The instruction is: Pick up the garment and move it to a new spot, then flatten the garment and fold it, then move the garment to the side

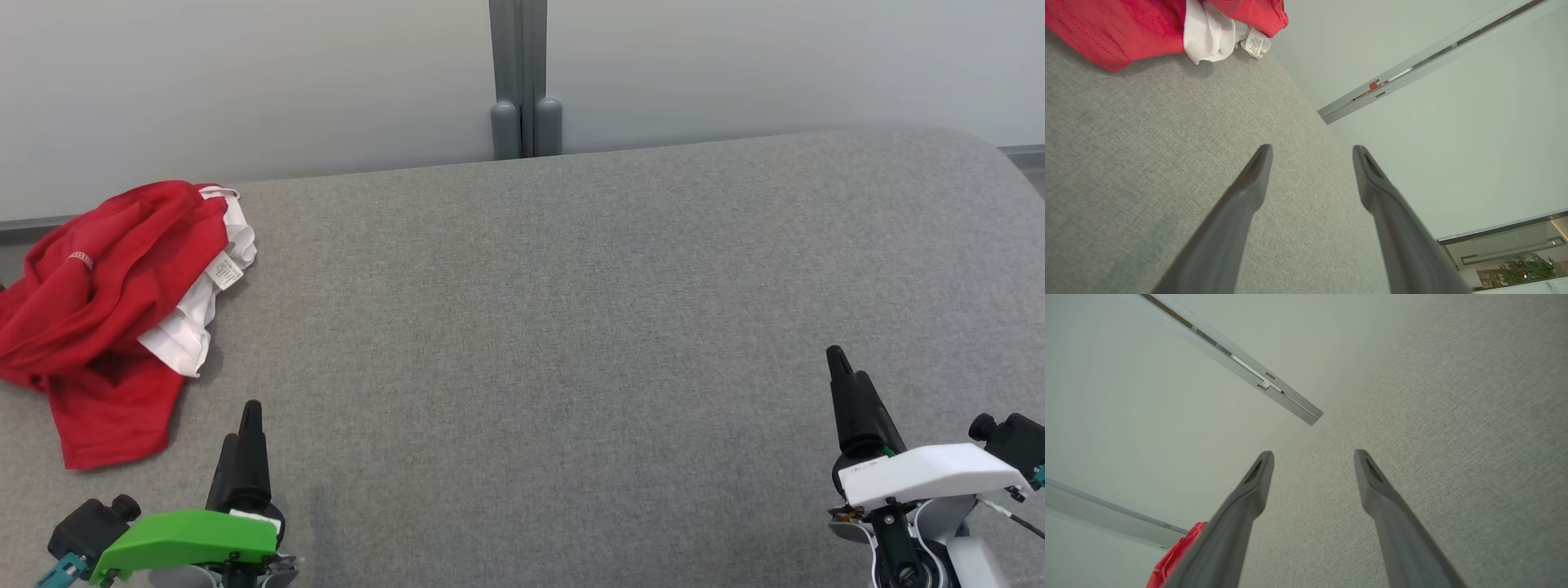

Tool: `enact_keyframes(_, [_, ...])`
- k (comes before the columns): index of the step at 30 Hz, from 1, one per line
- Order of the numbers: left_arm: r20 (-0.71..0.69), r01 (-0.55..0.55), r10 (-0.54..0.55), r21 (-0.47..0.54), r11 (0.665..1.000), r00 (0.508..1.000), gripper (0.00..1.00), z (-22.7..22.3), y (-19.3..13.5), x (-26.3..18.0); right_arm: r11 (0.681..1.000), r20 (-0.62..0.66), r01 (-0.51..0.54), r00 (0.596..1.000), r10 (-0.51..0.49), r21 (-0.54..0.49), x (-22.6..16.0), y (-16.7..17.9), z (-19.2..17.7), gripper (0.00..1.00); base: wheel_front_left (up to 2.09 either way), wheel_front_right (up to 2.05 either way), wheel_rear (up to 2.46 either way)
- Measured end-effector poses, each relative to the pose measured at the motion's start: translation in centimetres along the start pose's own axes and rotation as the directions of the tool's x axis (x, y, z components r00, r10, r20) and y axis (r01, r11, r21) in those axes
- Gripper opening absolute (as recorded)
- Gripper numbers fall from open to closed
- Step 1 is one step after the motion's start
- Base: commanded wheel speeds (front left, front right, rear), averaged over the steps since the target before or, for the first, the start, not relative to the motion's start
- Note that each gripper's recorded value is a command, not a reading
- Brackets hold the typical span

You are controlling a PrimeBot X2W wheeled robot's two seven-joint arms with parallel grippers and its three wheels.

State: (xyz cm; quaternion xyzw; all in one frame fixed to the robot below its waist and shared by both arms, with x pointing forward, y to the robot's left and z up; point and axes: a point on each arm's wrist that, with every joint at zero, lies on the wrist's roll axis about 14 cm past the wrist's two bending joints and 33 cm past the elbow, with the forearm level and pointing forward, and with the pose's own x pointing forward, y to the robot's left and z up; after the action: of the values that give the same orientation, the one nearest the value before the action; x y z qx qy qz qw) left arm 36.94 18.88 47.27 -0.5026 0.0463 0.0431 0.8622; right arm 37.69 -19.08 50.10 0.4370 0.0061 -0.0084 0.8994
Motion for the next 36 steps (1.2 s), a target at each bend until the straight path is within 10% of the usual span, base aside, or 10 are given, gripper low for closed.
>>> enact_keyframes(19, [0.024,0.012,-0.02,0.29,0.957,1.0,1.0,0.0,-0.4,-0.4,0.956,0.006,-0.05,0.999,0.054,-0.29,-0.2,1.3,-0.2,1.0,0.0,0.0,0.0])
enact_keyframes(36, [0.046,0.017,-0.046,0.5,0.866,0.998,1.0,0.3,-0.6,-0.9,0.855,-0.003,-0.106,0.993,0.121,-0.507,-0.1,2.9,-0.6,1.0,0.0,0.0,0.0])
